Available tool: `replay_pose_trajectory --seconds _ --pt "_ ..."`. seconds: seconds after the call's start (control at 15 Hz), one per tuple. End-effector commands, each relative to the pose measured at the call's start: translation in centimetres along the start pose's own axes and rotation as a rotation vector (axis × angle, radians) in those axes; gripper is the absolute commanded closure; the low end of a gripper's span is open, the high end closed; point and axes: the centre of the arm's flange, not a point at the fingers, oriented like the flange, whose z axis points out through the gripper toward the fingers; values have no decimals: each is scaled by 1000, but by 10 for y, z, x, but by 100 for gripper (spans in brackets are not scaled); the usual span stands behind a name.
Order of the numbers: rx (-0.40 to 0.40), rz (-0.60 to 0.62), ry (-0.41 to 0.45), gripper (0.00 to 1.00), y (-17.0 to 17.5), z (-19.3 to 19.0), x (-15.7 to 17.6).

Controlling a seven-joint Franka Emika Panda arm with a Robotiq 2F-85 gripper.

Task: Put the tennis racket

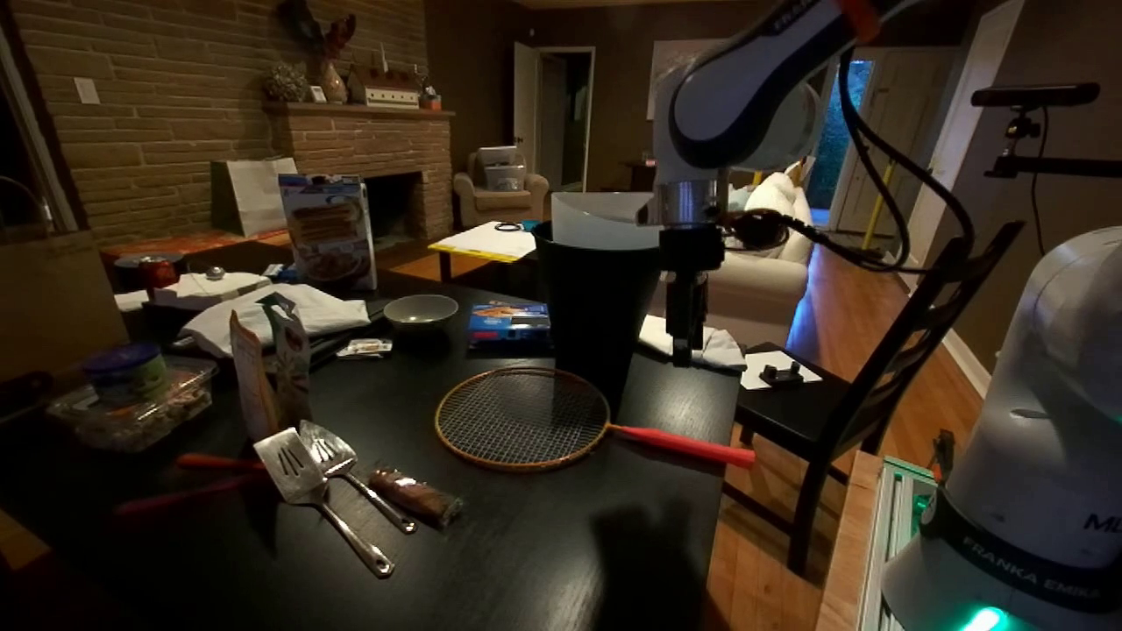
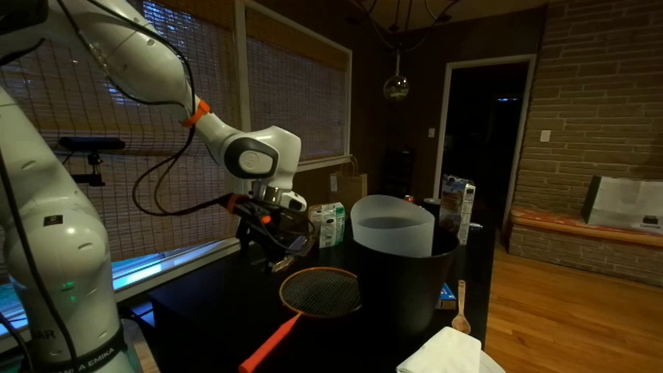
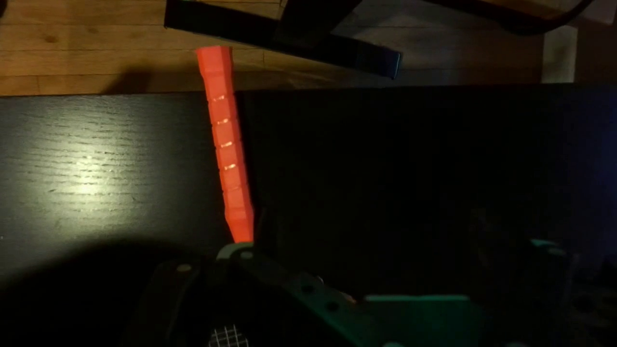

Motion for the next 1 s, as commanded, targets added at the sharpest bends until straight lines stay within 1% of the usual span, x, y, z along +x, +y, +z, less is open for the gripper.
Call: replay_pose_trajectory --seconds 0.0,0.07,0.2,0.27,0.33,0.4,0.53,0.67,0.93 --pt "-88 -19 13 0 7 66 -23" --pt "-112 -31 12 0 9 77 -26" --pt "-156 -53 21 0 20 81 -21" --pt "-206 -53 11 0 28 80 -15" --pt "-237 -55 3 0 35 83 -14" --pt "-250 -62 -11 0 44 88 -10" --pt "-247 -71 -36 0 54 106 -9" --pt "-226 -57 -40 0 62 124 -5" --pt "-215 -15 12 0 67 147 3"
